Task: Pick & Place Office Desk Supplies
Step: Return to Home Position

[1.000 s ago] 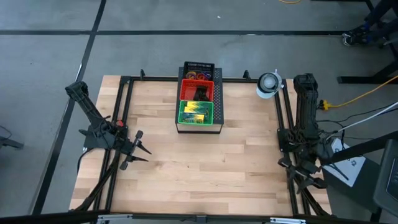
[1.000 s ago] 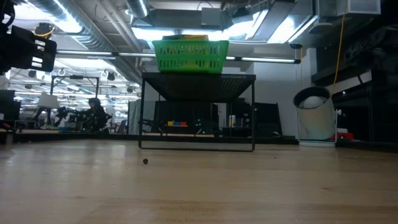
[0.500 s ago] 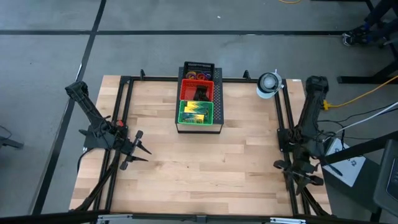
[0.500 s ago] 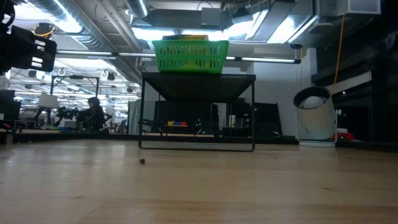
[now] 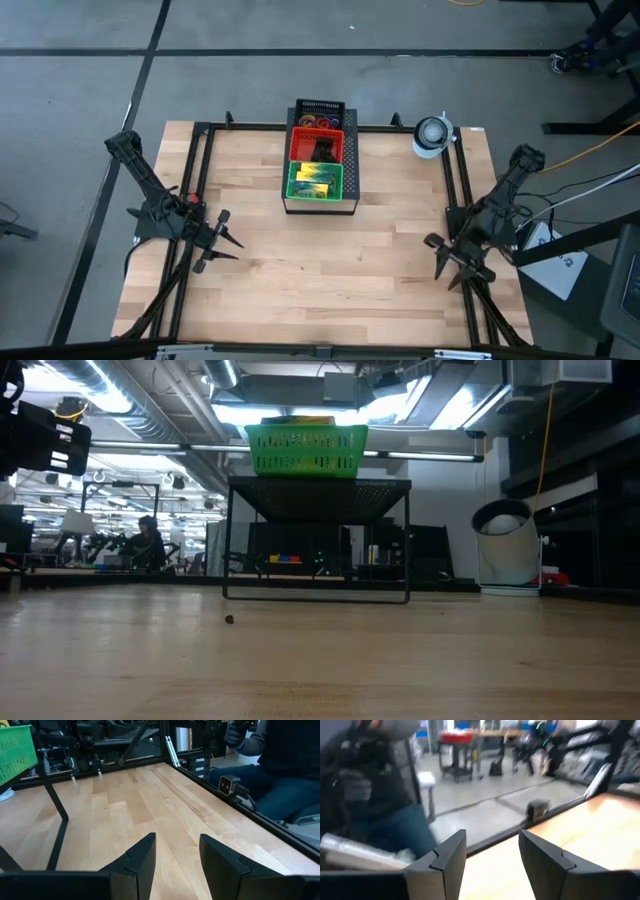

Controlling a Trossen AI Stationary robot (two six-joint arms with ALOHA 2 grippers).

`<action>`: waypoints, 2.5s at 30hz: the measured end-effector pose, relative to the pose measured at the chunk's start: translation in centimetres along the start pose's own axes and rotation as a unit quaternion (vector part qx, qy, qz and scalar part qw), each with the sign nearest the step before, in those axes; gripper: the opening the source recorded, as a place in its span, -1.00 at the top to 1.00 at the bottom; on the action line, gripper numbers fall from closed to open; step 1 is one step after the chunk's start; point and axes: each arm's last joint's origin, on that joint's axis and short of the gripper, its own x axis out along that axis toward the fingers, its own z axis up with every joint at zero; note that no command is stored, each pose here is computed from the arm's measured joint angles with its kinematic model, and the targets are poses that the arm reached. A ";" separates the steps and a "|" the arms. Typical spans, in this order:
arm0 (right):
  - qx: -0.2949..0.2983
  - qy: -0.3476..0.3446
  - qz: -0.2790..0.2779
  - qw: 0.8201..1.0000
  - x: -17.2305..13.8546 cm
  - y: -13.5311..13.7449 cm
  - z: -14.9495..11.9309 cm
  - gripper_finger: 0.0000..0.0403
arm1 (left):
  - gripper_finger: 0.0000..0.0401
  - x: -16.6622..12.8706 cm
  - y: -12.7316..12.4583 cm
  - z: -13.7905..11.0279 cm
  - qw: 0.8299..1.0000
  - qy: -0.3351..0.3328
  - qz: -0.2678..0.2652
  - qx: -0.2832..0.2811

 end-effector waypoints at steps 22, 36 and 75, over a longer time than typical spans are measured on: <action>0.187 -0.096 -0.092 0.973 -1.1 -1.1 1.2 0.09 | 0.25 0.0 0.0 0.0 1.000 0.000 0.000 0.000; 0.189 -0.090 -0.091 0.974 -1.1 -1.1 1.1 0.09 | 0.27 0.0 0.0 0.0 1.000 0.000 0.000 0.000; 0.188 -0.090 -0.091 0.974 -1.1 -1.1 1.1 0.09 | 0.25 0.0 0.0 0.0 1.000 0.000 0.000 0.000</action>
